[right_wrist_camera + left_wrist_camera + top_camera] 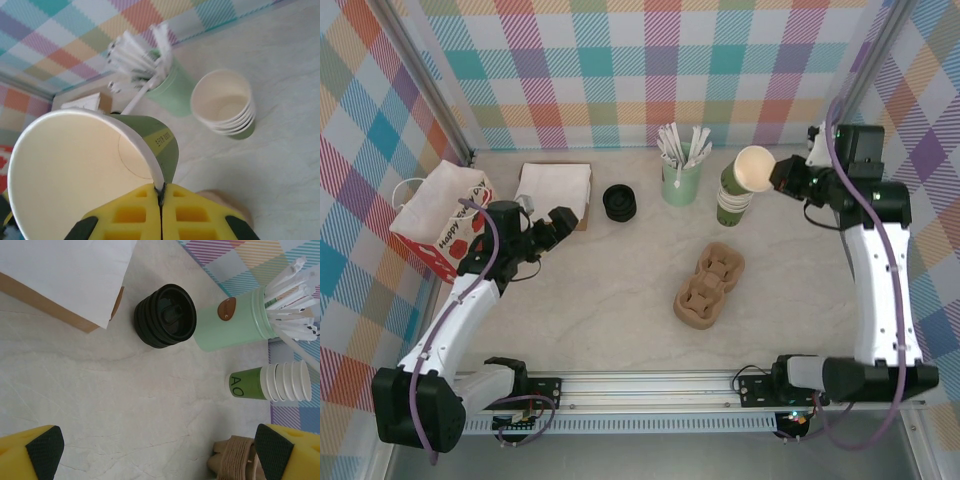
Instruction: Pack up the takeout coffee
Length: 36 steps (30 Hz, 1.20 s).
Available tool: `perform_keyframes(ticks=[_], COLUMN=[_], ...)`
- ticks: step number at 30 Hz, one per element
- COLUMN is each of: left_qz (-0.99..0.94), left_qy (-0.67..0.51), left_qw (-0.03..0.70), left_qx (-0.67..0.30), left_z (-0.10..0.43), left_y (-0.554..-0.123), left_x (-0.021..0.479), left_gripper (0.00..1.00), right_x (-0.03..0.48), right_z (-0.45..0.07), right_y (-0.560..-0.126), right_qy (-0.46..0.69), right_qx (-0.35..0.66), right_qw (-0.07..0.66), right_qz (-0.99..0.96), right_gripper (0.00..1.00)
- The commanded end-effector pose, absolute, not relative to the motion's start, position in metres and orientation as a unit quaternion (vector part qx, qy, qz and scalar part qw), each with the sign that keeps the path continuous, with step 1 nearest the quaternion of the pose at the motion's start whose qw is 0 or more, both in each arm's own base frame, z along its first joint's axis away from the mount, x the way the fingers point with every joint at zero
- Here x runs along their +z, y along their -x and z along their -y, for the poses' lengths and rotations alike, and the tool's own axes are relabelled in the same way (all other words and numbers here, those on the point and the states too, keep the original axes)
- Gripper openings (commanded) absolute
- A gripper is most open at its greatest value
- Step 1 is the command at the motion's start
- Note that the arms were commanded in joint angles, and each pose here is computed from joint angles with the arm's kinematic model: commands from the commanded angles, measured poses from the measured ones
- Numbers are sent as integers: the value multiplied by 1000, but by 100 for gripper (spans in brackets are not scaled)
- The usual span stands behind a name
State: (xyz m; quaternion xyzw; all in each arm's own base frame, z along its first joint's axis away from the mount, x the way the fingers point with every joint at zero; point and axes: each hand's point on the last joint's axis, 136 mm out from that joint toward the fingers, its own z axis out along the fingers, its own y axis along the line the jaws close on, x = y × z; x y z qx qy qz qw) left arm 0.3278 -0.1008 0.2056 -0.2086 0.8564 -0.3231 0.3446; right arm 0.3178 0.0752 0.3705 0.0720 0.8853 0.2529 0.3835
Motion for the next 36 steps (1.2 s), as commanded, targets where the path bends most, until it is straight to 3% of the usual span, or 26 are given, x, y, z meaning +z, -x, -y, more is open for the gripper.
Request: perform_keyframes(ticks=[1,13,22,36], left_qz=[-855,-855,-856,-861], left_qy=[213,222,225,217], left_qw=[338,338,341,344], left_qx=[-331,-325,-317,-305], left_z=[105,101,96,94], left_y=[-323,-312,-304,-304], left_x=[216,218,217,216], left_gripper=[100,100,100,100], right_x=[354,296,239,157], right_z=[-104,-207,-274,-312], right_y=[-292,-255,-270,-303], right_qy=[-56,54,118,142], right_qx=[284,282,245,190], right_qw=[344,260,208,155], right_qz=[-893,-922,-939,-959], right_gripper=[8,8,9,9])
